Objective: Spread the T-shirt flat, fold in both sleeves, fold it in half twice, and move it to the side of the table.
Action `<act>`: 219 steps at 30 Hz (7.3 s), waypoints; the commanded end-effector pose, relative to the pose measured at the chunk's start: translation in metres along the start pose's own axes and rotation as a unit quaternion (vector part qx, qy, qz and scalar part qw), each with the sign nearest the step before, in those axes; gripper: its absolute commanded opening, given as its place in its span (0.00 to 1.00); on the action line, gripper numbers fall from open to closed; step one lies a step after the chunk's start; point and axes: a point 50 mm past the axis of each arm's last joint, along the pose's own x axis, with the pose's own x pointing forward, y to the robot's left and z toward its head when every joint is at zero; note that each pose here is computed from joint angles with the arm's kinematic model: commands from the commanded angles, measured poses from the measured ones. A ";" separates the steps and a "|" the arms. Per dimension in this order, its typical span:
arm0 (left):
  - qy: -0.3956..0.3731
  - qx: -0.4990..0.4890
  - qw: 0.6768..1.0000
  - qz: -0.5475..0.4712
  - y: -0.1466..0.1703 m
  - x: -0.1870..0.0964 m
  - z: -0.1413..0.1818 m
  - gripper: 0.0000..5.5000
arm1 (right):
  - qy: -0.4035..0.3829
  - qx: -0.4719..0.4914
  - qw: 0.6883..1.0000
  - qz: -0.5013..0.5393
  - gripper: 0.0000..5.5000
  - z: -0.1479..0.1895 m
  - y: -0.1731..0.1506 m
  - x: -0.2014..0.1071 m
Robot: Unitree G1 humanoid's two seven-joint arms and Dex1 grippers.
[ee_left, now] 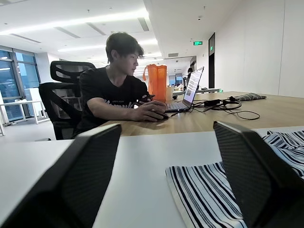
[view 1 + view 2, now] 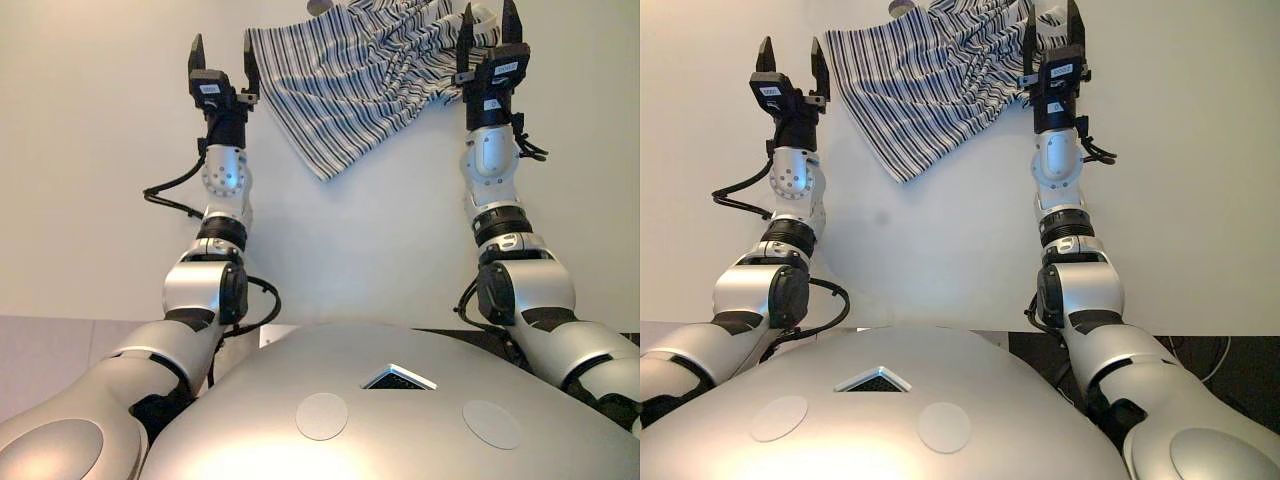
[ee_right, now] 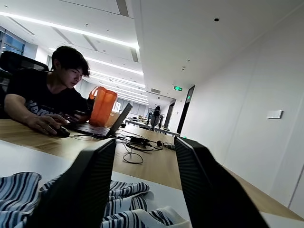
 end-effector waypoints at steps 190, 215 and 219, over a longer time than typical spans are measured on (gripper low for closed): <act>-0.172 0.075 0.958 -0.215 0.005 0.002 0.097 0.65 | 0.034 -0.406 0.751 0.519 0.42 -0.026 0.098 0.006; -0.129 0.056 0.984 -0.106 0.036 0.017 0.093 0.65 | 0.023 -0.306 0.844 0.439 0.42 0.054 -0.043 0.033; -0.113 0.039 0.991 -0.065 0.060 0.021 0.095 0.65 | 0.112 -0.314 0.794 0.508 0.42 0.041 -0.070 -0.020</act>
